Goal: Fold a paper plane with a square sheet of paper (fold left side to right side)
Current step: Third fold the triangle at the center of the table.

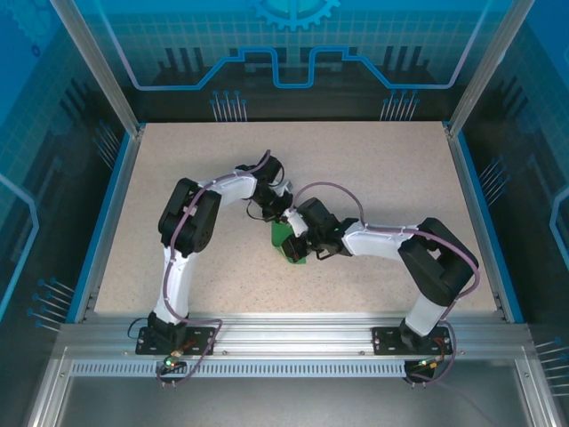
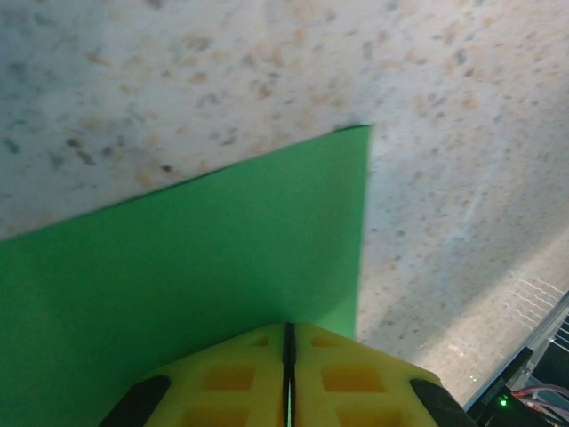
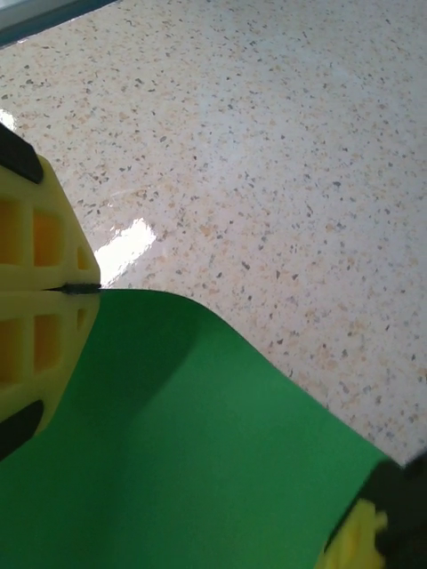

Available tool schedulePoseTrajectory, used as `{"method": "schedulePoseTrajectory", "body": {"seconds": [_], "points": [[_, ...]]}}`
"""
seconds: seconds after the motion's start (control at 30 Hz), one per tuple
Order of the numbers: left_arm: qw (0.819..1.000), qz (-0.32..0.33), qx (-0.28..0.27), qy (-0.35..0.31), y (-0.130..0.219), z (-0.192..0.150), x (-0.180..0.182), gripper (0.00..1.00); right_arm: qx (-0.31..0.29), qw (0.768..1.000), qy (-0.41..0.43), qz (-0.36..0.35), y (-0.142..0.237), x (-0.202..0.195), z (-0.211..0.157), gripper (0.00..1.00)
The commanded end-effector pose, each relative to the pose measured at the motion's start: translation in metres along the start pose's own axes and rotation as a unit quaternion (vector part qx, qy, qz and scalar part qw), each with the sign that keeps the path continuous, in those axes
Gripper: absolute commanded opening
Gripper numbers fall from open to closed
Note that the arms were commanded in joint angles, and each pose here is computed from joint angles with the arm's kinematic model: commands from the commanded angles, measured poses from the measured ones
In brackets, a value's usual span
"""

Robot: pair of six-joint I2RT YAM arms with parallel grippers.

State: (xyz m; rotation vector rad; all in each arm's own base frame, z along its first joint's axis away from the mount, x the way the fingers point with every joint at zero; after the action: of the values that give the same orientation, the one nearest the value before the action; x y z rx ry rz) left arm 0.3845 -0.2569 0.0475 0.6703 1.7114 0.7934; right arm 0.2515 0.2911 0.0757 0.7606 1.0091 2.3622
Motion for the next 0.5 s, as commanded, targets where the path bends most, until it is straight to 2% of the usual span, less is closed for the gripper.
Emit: {"method": "schedulePoseTrajectory", "body": {"seconds": [0.0,0.47], "points": [[0.999,0.038,0.018,0.008,-0.016,-0.005,0.021,0.08,0.010,1.000,-0.029,-0.005,-0.003,-0.012,-0.010,0.00],[0.998,0.050,0.025,0.010,-0.024,-0.012,0.029,0.06,0.004,0.995,-0.089,-0.049,0.002,-0.045,-0.014,0.00]]}}
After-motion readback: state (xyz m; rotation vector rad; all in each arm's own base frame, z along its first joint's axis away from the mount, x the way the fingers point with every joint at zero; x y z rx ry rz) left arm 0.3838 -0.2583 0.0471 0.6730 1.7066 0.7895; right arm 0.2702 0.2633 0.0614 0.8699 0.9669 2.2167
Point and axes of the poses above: each hand's point on the last joint's axis, 136 mm out from that joint toward the fingers, its own y axis back along the fingers, its own x axis along the line the jaws close on, z = x × y, the point moved 4 cm from there along y, back along the fingers, and after that the axes turned 13 degrees about y, right-handed, at the moved point
